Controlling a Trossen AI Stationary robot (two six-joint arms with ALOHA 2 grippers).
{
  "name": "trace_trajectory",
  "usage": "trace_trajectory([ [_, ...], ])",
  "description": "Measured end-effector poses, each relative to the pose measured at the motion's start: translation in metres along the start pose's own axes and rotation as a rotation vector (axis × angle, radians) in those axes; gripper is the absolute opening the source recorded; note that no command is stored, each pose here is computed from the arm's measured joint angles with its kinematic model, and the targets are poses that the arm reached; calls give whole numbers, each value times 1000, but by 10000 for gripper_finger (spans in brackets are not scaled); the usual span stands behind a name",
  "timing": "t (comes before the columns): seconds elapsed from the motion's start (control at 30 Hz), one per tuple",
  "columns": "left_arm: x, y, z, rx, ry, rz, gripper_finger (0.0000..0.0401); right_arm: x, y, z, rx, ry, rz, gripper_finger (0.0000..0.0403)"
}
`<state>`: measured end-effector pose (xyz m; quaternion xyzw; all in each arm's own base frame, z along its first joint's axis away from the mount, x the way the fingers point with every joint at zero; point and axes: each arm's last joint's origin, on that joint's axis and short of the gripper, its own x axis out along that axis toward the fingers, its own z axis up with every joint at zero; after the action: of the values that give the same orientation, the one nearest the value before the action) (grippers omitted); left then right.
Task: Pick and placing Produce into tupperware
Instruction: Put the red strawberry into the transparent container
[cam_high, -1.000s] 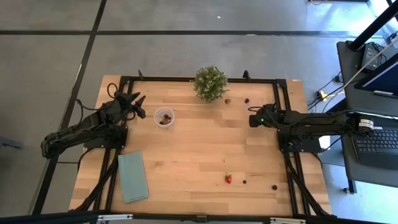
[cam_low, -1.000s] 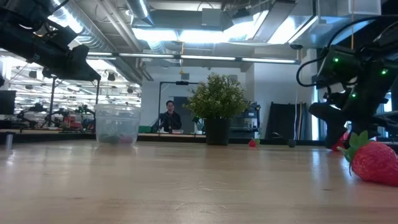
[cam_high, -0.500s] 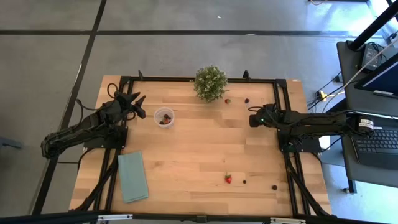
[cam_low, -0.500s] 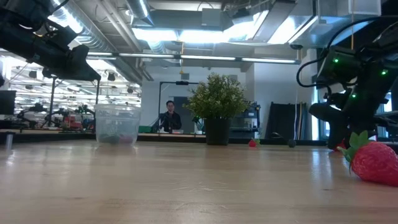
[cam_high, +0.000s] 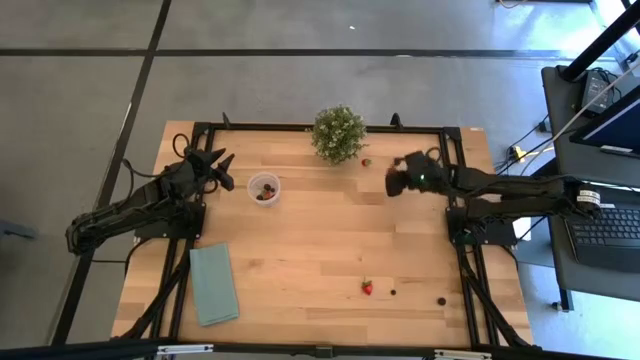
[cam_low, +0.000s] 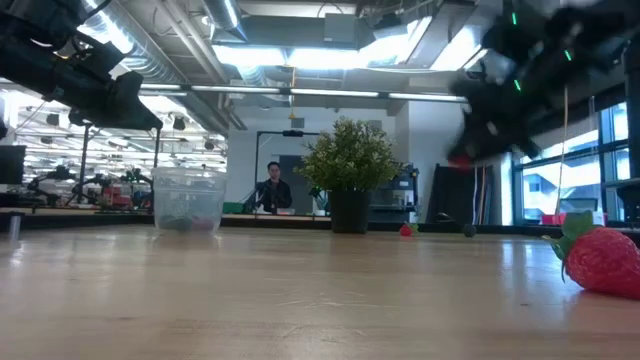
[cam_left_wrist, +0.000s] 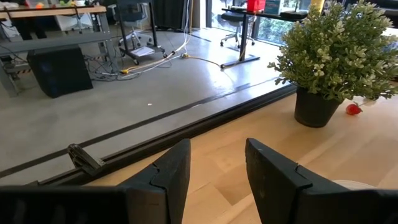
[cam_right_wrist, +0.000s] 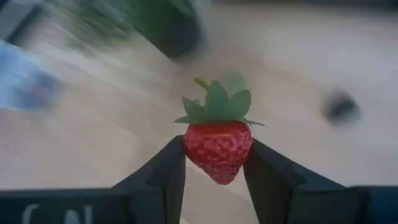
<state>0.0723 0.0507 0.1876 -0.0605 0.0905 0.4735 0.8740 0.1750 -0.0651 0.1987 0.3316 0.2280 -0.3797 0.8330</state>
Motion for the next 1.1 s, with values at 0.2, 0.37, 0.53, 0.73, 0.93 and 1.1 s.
trace_trajectory([
  [0.2, 0, 0, 0, 0, 0, 0, 145, -40, 55, 67, -95, -187, 201, 142],
  [0.37, 0, 0, 0, 0, 0, 0, 145, -63, 100, 116, -231, -289, 312, 143],
  [0.53, 0, 0, 0, 2, -1, 0, 145, -54, 149, 154, -371, -305, 396, 143],
  [0.73, 0, 0, 0, 3, 0, 0, 145, -5, 207, 175, -516, -231, 513, 143],
  [0.93, 0, 1, -4, 24, 33, 5, 145, 59, 250, 173, -577, -119, 670, 143],
  [1.1, 0, 2, -9, 54, 86, 14, 145, 109, 269, 153, -626, -1, 695, 143],
])
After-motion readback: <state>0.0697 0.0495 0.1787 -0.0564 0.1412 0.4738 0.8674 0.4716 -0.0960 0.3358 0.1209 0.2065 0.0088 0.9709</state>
